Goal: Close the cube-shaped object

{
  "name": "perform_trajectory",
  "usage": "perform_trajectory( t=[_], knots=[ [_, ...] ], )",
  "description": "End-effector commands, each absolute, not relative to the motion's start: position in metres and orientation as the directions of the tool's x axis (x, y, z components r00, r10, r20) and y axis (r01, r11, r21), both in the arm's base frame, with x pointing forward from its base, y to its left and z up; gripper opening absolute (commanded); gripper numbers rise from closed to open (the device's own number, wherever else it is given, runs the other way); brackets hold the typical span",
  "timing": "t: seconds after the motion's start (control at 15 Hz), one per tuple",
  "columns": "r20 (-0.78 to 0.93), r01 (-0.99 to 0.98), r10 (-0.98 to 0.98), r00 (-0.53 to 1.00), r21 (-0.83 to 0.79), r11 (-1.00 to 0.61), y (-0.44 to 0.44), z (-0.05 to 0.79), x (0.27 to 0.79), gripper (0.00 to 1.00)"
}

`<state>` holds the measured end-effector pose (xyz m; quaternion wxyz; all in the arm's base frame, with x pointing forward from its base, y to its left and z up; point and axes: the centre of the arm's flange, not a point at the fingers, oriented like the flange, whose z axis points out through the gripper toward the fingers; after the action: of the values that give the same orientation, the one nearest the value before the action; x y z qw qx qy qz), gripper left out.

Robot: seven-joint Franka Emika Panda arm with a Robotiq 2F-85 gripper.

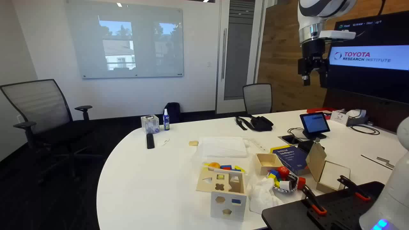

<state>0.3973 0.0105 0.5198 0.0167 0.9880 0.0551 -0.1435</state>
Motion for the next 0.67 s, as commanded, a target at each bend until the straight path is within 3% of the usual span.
perform_trajectory(
  t=[0.0,0.6],
  knots=[
    [-0.285,0.114,0.104,0.953,0.017,-0.993,0.011,0.52,0.397,1.0],
    [-0.192,0.483,0.448,0.873,0.221,-0.847,0.152,0.447,0.522,1.0]
  ],
)
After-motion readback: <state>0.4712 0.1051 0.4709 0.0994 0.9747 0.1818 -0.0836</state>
